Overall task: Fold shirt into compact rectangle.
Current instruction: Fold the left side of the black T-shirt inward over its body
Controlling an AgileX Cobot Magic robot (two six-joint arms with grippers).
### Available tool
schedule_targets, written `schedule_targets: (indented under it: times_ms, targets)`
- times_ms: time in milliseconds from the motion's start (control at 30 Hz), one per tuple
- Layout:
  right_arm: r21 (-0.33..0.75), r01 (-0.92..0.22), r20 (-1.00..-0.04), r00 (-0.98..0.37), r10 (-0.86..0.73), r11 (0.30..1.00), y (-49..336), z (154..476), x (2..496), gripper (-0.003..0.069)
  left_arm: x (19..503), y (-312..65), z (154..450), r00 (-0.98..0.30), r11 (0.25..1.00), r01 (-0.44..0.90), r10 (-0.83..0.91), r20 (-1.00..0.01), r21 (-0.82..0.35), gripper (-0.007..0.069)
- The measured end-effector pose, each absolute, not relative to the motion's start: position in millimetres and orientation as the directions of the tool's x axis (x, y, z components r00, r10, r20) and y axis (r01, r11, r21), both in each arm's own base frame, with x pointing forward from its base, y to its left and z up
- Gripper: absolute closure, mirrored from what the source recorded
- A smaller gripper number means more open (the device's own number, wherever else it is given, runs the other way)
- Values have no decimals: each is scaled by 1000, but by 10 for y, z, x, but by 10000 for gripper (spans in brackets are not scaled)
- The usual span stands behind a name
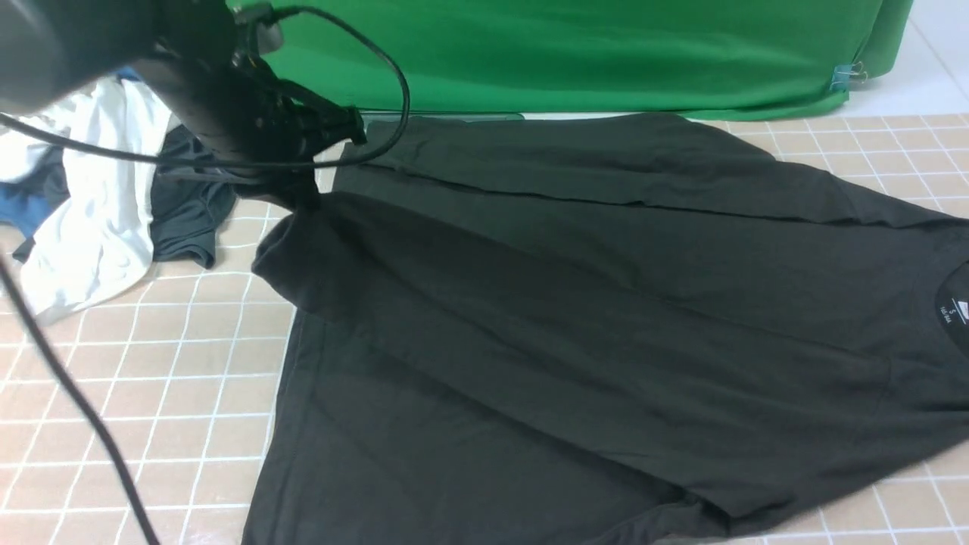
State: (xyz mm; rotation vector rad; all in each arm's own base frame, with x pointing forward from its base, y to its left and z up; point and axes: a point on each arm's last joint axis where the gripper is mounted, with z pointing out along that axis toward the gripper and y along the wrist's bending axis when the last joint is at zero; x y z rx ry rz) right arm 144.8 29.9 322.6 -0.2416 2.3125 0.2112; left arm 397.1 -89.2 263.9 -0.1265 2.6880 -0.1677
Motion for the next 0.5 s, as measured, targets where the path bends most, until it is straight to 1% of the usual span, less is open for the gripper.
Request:
schedule_targets:
  times_ms: [300, 367, 400, 467, 500]
  targets:
    - [77, -239, -731, -674, -108, 968, 299, 3226, 1448, 595, 4204, -944, 2086, -917, 990, -64, -109, -384, -128, 599]
    - [77, -239, -731, -674, -108, 968, 299, 3226, 1448, 590, 4222, -948, 2026, -919, 990, -65, -108, -378, -126, 577]
    - [77, -239, -731, -674, -108, 968, 299, 3226, 1448, 588, 4230, -949, 1999, -921, 990, -65, -107, -376, -124, 554]
    - [77, -239, -731, -674, -108, 968, 299, 3226, 1448, 587, 4240, -951, 2000, -921, 990, -65, -107, -375, -124, 507]
    - [77, -239, -731, -674, -108, 968, 299, 3226, 1448, 587, 4242, -952, 1999, -921, 990, -65, -107, -374, -124, 501]
